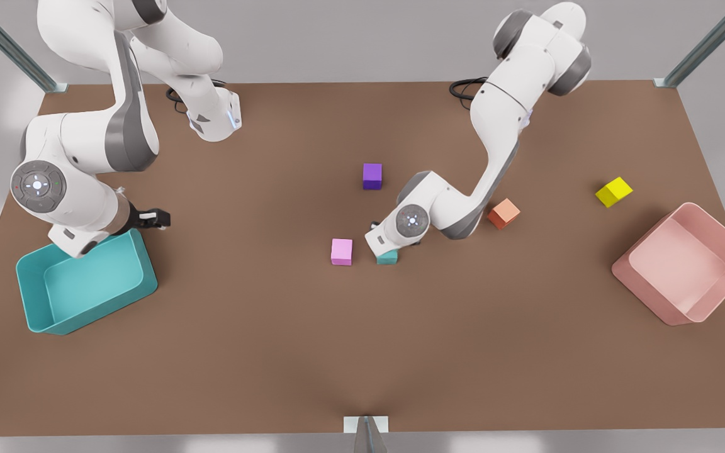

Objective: Stack the two blue cubes on top of each other

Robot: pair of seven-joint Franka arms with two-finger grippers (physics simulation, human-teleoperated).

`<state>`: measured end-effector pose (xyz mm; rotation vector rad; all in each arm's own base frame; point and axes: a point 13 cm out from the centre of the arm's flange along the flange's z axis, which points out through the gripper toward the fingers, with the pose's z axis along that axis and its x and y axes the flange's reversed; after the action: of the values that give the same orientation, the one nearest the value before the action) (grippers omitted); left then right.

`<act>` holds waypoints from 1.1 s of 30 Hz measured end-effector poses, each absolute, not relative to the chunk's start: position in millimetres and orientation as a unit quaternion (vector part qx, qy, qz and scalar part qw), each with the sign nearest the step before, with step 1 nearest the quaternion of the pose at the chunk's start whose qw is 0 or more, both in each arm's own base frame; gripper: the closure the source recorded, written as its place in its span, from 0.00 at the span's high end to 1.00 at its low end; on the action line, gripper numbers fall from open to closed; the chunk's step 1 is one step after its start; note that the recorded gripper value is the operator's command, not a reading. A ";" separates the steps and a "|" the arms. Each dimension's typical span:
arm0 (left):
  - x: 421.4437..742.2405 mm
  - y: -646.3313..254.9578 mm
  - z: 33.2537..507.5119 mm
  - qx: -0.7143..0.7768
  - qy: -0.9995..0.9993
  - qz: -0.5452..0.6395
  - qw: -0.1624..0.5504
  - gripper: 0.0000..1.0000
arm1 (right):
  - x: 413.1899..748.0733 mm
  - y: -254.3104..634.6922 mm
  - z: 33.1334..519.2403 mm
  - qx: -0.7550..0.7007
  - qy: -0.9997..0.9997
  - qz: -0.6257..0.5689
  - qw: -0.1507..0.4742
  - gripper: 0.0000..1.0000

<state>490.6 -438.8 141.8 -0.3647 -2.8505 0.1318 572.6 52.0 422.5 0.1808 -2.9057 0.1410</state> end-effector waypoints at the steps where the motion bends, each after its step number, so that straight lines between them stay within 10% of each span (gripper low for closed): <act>1: 490.8 -440.7 139.5 -0.113 -0.984 0.045 0.131 0.59 | 572.6 52.0 422.4 0.065 -0.990 0.048 0.114 1.00; 7: 496.6 -442.4 121.4 -0.043 -0.990 0.043 0.127 0.62 | 572.5 52.4 422.2 0.084 -0.989 0.045 0.115 1.00; 8: 498.6 -443.4 121.5 -0.033 -0.991 0.044 0.124 1.00 | 572.5 52.4 422.1 0.087 -0.989 0.045 0.115 1.00; 25: 530.9 -440.4 159.0 0.071 -0.992 0.060 0.087 1.00 | 577.5 50.5 430.7 0.112 -0.987 0.046 0.105 1.00; 33: 676.9 -208.9 391.6 0.221 -0.974 0.042 0.022 1.00 | 582.4 47.1 436.8 0.116 -0.987 0.051 0.094 1.00</act>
<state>676.9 -208.9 391.6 0.6835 -3.0190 0.1308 582.4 47.1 436.8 0.3454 -2.9300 0.1526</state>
